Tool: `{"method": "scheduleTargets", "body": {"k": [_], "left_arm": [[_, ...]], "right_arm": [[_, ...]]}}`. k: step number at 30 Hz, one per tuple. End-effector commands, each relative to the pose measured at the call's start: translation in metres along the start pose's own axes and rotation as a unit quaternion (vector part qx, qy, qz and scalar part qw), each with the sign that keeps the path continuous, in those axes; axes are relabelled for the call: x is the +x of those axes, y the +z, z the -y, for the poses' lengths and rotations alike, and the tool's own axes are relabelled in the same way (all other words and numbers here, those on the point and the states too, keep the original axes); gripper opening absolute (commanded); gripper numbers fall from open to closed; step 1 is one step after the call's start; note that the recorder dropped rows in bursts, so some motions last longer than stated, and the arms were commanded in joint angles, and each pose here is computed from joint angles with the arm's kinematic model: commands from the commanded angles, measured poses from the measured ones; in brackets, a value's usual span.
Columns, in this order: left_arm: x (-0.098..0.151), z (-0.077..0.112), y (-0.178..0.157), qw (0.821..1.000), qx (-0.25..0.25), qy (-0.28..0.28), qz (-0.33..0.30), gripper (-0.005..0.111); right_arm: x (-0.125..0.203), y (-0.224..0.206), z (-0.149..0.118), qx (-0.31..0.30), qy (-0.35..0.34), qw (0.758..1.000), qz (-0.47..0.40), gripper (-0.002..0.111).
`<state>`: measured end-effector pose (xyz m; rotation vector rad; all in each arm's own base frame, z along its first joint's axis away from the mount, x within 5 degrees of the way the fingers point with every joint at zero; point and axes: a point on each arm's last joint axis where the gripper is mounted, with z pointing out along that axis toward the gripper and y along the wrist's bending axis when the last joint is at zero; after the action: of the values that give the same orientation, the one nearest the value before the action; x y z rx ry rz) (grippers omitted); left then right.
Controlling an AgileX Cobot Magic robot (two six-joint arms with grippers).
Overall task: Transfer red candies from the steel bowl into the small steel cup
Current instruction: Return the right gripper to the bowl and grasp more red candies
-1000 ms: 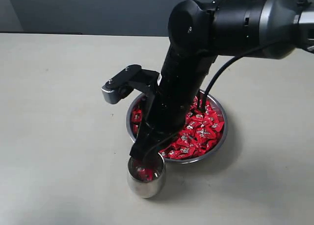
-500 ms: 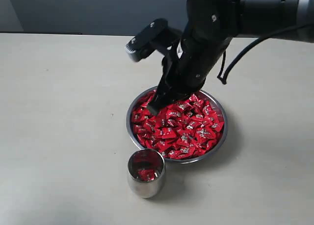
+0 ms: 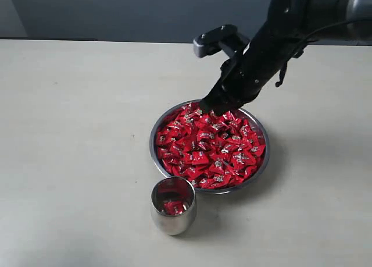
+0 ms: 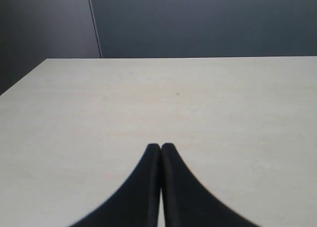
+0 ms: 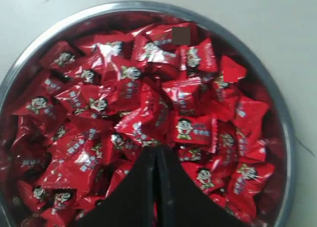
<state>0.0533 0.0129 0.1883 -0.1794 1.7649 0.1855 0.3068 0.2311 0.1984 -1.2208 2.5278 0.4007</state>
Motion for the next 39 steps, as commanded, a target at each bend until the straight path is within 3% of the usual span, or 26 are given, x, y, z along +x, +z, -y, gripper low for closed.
{"method": "scheduleTargets", "body": {"k": [1,6,13,39], "left_arm": [[0.001,0.0,0.0,1.0,-0.001,-0.001,0.001,0.0],[0.001,0.0,0.0,1.0,-0.001,-0.001,0.001,0.0],[0.001,0.0,0.0,1.0,-0.001,-0.001,0.001,0.0],[0.001,0.0,0.0,1.0,-0.001,-0.001,0.001,0.0]], "right_arm": [[-0.005,0.012,-0.016,-0.004,-0.051,0.999,-0.002,-0.001],[-0.011,0.015,-0.023,0.022,-0.087,0.996,0.019,0.001],[-0.013,0.018,-0.021,0.027,-0.088,0.995,0.026,0.028],[-0.007,0.046,-0.014,0.034,-0.079,0.996,0.006,0.027]]}}
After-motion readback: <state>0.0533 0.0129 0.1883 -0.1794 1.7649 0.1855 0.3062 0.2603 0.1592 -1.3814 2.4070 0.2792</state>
